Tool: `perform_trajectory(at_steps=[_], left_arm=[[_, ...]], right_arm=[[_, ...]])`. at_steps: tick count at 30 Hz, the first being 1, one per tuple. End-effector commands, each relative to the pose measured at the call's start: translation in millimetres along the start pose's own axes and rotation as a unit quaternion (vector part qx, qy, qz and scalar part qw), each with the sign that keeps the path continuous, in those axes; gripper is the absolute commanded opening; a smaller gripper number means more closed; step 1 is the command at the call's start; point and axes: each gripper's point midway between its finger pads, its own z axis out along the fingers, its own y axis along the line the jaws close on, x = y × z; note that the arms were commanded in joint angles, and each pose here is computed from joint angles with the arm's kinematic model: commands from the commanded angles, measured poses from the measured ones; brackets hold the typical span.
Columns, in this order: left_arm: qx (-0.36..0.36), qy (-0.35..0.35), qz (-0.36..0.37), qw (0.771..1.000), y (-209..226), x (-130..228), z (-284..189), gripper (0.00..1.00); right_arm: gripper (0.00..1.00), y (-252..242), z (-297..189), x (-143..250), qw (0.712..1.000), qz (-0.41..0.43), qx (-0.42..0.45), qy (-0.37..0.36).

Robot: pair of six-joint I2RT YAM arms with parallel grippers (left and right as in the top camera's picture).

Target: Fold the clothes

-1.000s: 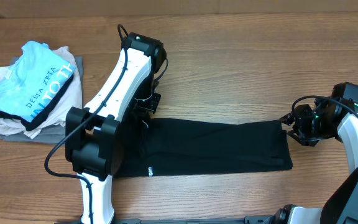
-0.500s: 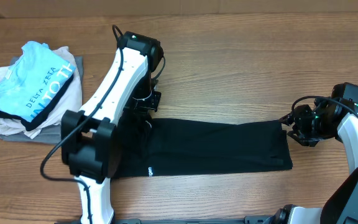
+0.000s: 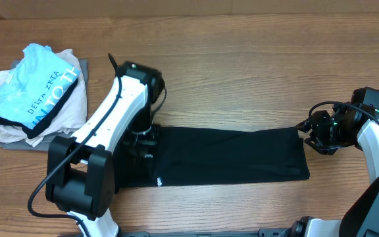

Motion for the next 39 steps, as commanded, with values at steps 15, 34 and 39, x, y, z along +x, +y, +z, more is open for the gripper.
perform_trajectory(at_steps=[15, 34, 39], left_arm=[[0.009, -0.087, -0.075, 0.993, 18.6, 11.5, -4.3, 0.52], [0.156, -0.222, -0.105, 0.957, 37.5, -125.2, -2.8, 0.34], [0.121, -0.21, -0.116, 0.963, 48.9, -123.2, 6.5, 0.04]], right_arm=[[0.55, 9.0, -9.5, -8.2, 1.0, -0.011, -0.013, -0.019], [0.58, 6.0, -7.3, -12.0, 0.999, -0.013, -0.007, -0.028], [0.57, 1.6, 0.0, -11.8, 0.999, -0.012, -0.007, -0.031]])
